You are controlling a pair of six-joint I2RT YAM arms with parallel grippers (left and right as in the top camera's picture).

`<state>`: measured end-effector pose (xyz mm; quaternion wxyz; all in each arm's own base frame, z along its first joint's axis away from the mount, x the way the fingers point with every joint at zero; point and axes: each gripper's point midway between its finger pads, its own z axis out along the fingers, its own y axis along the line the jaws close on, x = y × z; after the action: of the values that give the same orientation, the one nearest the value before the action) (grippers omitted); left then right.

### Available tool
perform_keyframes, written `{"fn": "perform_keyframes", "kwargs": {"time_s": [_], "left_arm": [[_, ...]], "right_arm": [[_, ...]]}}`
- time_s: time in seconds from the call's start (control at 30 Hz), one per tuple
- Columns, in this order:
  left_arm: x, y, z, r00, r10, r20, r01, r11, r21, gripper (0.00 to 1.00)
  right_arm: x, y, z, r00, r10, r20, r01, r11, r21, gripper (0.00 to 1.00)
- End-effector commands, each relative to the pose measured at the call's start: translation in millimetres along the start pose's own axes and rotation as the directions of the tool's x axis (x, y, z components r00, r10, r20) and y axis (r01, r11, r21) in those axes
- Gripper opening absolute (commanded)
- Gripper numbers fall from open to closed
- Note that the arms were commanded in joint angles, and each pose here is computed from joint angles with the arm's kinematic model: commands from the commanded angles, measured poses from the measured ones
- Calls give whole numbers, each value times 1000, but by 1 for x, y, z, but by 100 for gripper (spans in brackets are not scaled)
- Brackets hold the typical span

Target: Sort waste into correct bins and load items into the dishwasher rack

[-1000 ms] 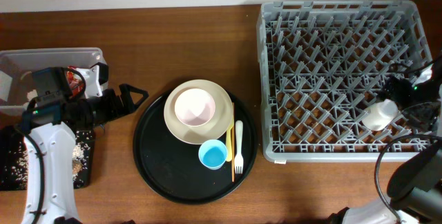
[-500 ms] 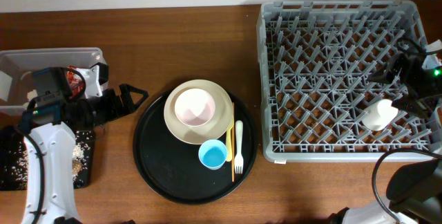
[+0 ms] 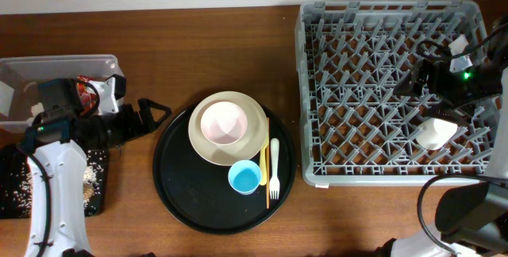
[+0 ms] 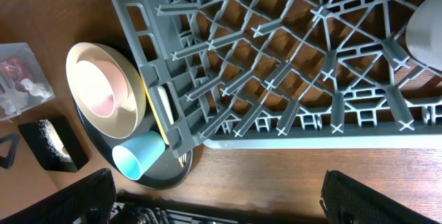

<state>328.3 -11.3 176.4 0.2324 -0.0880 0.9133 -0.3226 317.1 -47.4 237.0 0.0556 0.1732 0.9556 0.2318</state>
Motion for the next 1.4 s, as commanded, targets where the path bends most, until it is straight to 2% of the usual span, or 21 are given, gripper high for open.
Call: {"fn": "perform_keyframes", "kwargs": {"time_s": [0.0,0.03,0.07,0.17,0.23,0.3,0.4,0.5,0.6,0.8,0.9,1.1,1.2,1.33,1.37], "left_arm": [[16,1,0,998,-39,-59,39,999,-6,99],[24,0,-1,994,-64,-87,63,998,-7,92],[31,-2,0,990,-78,-116,78,997,-7,80],[50,-18,8,978,-62,-197,65,998,5,69],[67,-27,19,962,-8,-272,0,1000,-31,62],[81,-38,27,943,46,-328,-60,998,-34,42],[115,-61,45,893,127,-433,-152,988,-25,37],[138,-48,59,871,103,-481,-213,960,-181,37],[157,-61,75,854,140,-502,-250,955,-158,37],[169,-71,88,851,190,-489,-325,923,-208,37],[173,-64,90,867,166,-471,-336,891,-305,37],[188,-57,108,863,194,-466,-357,887,-292,37],[185,-53,111,870,204,-449,-365,879,-307,36],[185,-52,111,871,206,-447,-366,878,-308,26],[186,-50,112,870,203,-450,-365,877,-311,21]], "right_arm": [[2,2,-5,999,-31,15,31,999,23,99],[2,2,-5,999,-31,15,31,999,23,99],[2,2,-5,999,-31,15,31,999,23,99],[2,2,-5,999,-31,15,31,999,23,99],[2,2,-5,999,-31,15,31,999,23,99],[2,2,-5,999,-31,15,31,999,23,99],[2,2,-5,999,-32,15,31,999,23,99],[2,2,-5,999,-32,15,31,999,23,99],[2,2,-5,999,-32,15,31,999,23,99],[2,2,-5,999,-31,15,31,999,23,99],[2,2,-5,999,-32,15,31,999,23,99],[2,2,-5,999,-32,15,31,999,23,99],[2,2,-5,999,-32,15,31,999,23,99],[2,2,-5,999,-32,15,31,999,23,99],[2,2,-5,999,-32,15,31,999,23,99]]}}
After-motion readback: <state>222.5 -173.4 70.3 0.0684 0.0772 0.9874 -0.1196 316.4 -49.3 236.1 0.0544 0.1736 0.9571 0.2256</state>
